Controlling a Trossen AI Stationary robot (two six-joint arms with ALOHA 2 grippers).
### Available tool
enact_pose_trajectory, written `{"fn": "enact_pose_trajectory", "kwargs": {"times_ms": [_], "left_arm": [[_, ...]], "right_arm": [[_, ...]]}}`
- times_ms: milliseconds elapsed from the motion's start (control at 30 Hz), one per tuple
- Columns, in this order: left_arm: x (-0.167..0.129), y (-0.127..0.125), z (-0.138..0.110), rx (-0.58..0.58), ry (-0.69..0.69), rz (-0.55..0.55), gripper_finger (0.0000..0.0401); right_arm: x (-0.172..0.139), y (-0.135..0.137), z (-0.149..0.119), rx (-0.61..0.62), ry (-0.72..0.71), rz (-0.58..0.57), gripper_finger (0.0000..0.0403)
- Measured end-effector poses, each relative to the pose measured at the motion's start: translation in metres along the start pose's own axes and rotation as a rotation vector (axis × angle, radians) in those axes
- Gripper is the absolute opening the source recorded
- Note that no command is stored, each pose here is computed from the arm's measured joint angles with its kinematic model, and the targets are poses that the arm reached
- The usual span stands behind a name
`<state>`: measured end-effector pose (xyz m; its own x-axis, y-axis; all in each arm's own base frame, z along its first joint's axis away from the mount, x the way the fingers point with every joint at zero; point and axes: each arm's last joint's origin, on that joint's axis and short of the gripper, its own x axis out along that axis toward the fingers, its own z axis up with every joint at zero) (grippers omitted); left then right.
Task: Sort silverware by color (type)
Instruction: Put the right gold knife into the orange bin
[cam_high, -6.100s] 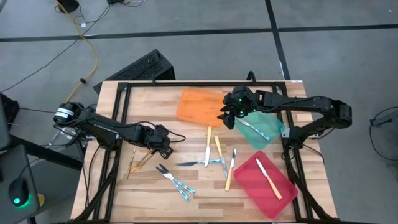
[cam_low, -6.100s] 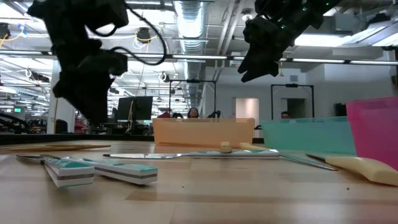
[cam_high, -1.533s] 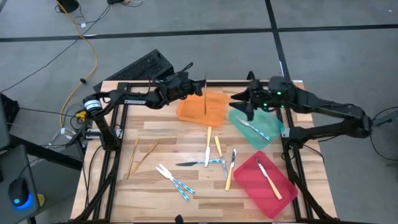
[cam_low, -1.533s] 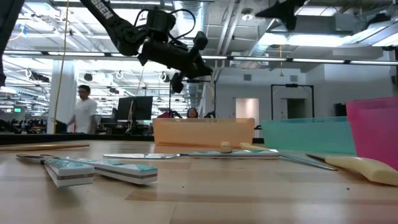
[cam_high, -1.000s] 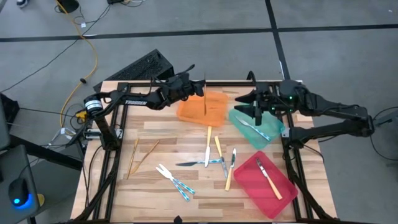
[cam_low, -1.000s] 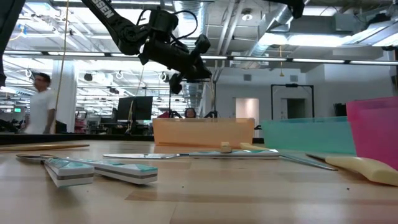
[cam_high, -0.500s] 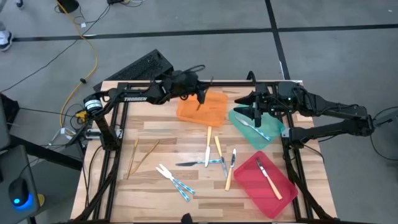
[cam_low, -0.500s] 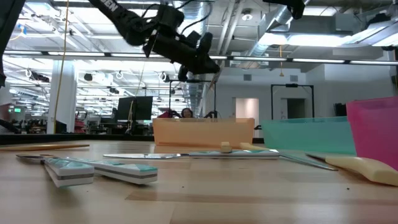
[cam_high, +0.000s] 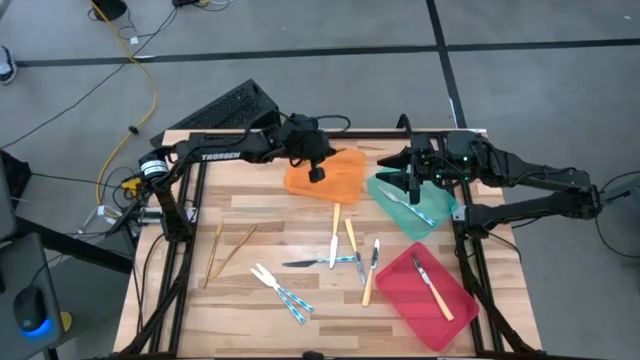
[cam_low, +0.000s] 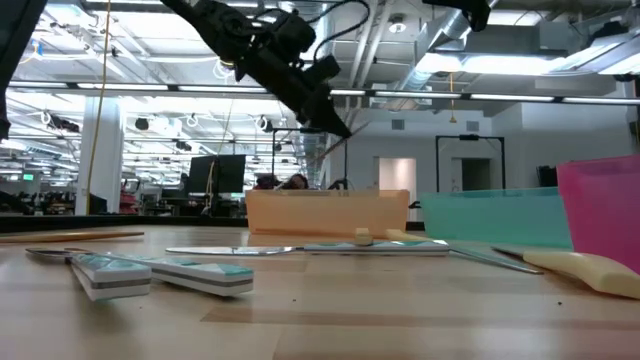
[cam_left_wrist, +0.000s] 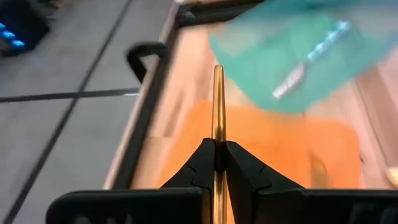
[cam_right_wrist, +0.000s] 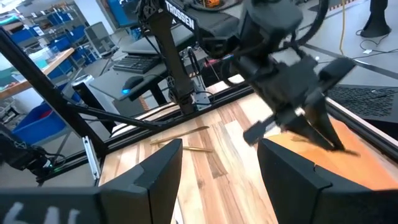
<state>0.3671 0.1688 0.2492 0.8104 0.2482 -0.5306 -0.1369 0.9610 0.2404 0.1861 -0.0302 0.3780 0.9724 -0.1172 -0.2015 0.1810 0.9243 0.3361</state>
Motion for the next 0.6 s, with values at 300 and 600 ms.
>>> {"fn": "enact_pose_trajectory", "kwargs": {"times_ms": [300, 600], "left_arm": [[0.031, -0.019, 0.004, 0.206, 0.067, -0.117, 0.0006], [0.062, -0.030, 0.015, 0.368, 0.156, -0.219, 0.0006]], "right_arm": [[0.000, 0.000, 0.000, 0.015, 0.004, -0.003, 0.0230], [0.000, 0.000, -0.001, 0.026, 0.007, 0.000, 0.0230]]}}
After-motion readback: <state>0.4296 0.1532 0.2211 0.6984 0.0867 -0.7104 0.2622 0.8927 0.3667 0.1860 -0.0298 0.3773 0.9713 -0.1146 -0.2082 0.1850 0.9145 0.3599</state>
